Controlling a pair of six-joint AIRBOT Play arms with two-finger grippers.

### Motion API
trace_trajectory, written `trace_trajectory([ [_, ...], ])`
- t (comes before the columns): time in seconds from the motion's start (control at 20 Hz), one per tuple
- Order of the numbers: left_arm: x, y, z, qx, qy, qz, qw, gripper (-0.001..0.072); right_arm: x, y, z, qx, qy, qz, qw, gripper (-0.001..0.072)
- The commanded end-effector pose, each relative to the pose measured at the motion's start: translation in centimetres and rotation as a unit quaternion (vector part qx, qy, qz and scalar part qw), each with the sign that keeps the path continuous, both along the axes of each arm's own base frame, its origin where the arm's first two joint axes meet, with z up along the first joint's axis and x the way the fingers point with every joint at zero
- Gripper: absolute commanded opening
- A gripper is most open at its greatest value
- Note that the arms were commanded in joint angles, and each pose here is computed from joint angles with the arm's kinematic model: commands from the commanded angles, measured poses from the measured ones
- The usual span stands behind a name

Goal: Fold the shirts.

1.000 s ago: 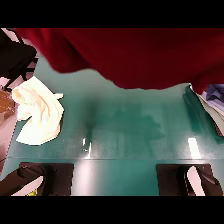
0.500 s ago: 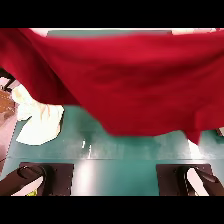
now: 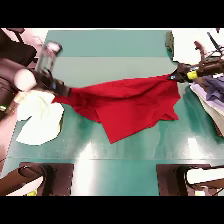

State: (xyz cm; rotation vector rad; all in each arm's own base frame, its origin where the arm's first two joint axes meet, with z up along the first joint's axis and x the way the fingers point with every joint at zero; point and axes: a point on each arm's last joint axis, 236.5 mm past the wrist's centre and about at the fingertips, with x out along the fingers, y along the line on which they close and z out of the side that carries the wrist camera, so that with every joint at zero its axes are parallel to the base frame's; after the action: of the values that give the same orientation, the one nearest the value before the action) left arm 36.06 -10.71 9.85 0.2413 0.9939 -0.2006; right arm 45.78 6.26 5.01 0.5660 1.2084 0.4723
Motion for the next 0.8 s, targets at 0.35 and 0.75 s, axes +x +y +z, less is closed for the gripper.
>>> trace_trajectory([
  [0.35,2.1,0.6,-6.7,0.006,-0.059,0.012,0.998,0.0025,5.5,-0.8,-4.1,0.004,0.013,-0.019,1.0,0.0015],
  [0.75,-1.4,5.0,-9.7,-0.09,0.069,0.148,0.982,0.0382,4.7,-0.5,-3.0,0.005,0.017,0.001,1.0,0.0015],
])
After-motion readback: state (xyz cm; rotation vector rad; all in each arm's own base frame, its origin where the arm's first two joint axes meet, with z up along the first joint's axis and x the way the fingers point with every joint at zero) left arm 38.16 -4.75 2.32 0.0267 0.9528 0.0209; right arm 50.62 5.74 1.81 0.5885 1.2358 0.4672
